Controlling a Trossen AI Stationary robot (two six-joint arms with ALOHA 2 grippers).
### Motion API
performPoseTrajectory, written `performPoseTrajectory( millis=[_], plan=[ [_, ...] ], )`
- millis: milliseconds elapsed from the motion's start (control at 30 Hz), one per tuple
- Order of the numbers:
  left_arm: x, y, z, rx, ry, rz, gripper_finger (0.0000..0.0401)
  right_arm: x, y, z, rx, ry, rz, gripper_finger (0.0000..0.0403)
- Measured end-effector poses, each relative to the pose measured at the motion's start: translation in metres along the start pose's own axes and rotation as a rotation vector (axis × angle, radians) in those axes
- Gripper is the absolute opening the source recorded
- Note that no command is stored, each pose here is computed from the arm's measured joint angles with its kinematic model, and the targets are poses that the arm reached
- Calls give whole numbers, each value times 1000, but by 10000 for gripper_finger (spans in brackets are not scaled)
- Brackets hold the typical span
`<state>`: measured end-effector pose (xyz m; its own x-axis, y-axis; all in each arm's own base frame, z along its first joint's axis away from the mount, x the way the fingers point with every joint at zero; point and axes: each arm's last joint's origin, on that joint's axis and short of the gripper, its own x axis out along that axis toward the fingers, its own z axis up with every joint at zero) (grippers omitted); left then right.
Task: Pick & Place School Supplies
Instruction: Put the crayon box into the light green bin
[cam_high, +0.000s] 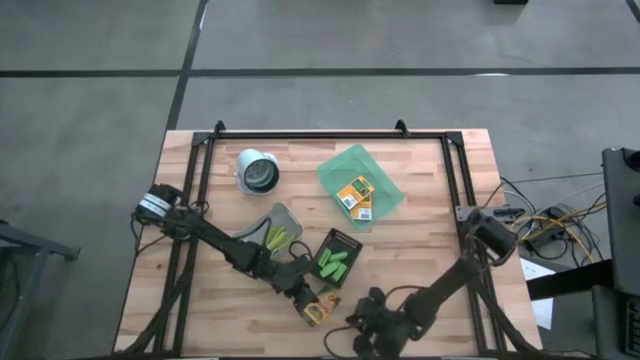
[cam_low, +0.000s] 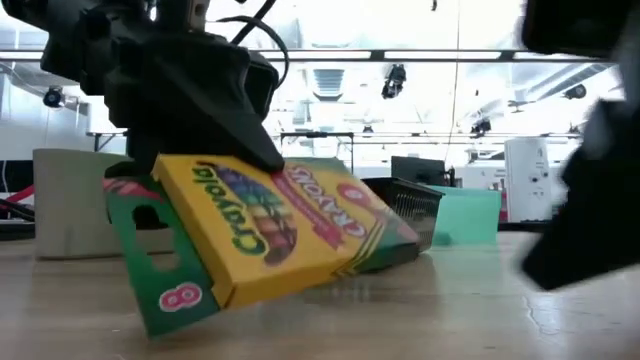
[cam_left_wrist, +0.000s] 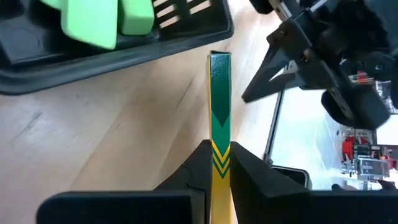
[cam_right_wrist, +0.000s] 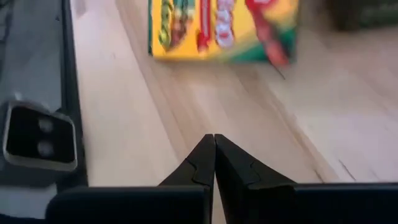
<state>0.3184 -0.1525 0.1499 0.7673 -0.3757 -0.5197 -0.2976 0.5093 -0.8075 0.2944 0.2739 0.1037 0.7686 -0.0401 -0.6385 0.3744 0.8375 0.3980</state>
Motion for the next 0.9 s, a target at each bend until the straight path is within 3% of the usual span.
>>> performPoseTrajectory(
  millis=[333,500,900],
  plan=[
    [-12,-18,7,-22,-25,-68,37,-12,-7,-12,24,-15,-100,8],
    [-28,-32,13,-19,-55,-118,37,-15,-9,-13,51,-106,-144,8],
    [-92,-60,59,103,-333,-154,37,-18,-11,-15,56,-153,-170,8]
  ],
)
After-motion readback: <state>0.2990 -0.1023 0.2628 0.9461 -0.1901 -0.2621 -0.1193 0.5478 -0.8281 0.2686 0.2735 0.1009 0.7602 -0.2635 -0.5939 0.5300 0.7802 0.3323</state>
